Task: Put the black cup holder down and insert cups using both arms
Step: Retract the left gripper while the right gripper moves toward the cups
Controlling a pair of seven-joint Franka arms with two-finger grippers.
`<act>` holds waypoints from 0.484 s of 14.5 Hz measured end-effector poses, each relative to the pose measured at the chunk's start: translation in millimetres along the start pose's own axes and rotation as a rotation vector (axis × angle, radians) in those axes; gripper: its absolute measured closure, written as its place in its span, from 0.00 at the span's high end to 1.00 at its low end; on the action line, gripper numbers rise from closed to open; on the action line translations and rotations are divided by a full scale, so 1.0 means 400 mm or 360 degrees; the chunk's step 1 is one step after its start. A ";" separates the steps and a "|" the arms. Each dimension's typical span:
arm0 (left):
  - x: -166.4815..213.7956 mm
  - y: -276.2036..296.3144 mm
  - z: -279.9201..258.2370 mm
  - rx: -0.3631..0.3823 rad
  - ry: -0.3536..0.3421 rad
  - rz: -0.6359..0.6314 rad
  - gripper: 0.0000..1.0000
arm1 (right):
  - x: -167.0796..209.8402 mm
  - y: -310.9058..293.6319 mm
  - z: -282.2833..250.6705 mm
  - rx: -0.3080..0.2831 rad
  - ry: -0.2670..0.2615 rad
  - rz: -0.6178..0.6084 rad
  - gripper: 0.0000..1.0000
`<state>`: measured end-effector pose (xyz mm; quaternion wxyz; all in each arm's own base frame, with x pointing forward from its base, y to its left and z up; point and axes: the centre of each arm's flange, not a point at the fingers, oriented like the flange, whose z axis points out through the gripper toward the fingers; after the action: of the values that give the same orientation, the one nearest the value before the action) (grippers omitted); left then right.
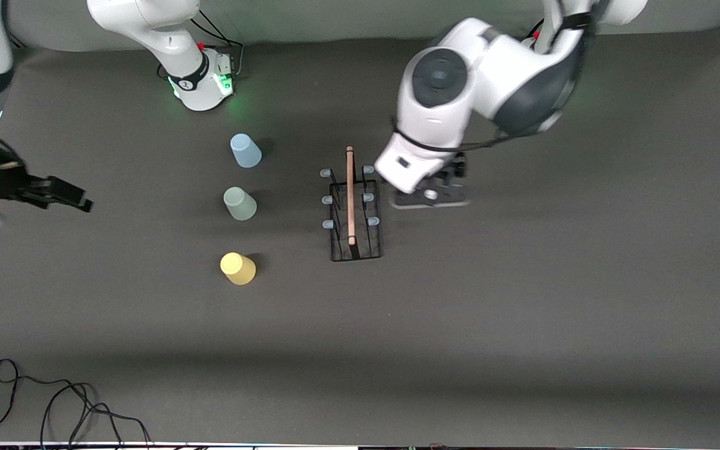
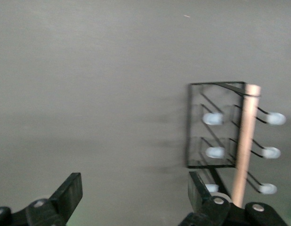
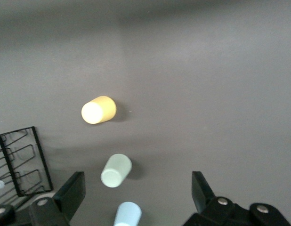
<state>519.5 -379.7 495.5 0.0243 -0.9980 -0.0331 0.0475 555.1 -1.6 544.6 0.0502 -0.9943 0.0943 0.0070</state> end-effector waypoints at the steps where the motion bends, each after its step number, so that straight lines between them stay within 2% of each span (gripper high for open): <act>1: 0.021 -0.057 -0.002 0.0032 0.0010 -0.0007 1.00 | -0.011 -0.047 0.025 -0.0001 -0.0004 0.0015 1.00; 3: 0.062 -0.194 -0.011 0.0061 0.0009 0.0020 1.00 | -0.033 -0.121 0.084 -0.0006 -0.0012 0.0059 1.00; 7: 0.120 -0.490 -0.056 0.0042 0.0014 0.0033 0.98 | -0.087 -0.202 0.254 -0.0020 -0.0022 0.0135 1.00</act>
<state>557.0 -182.0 523.2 0.0370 -0.9981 -0.0220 0.0437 535.5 94.0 452.3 0.0443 -0.9896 0.1359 0.0166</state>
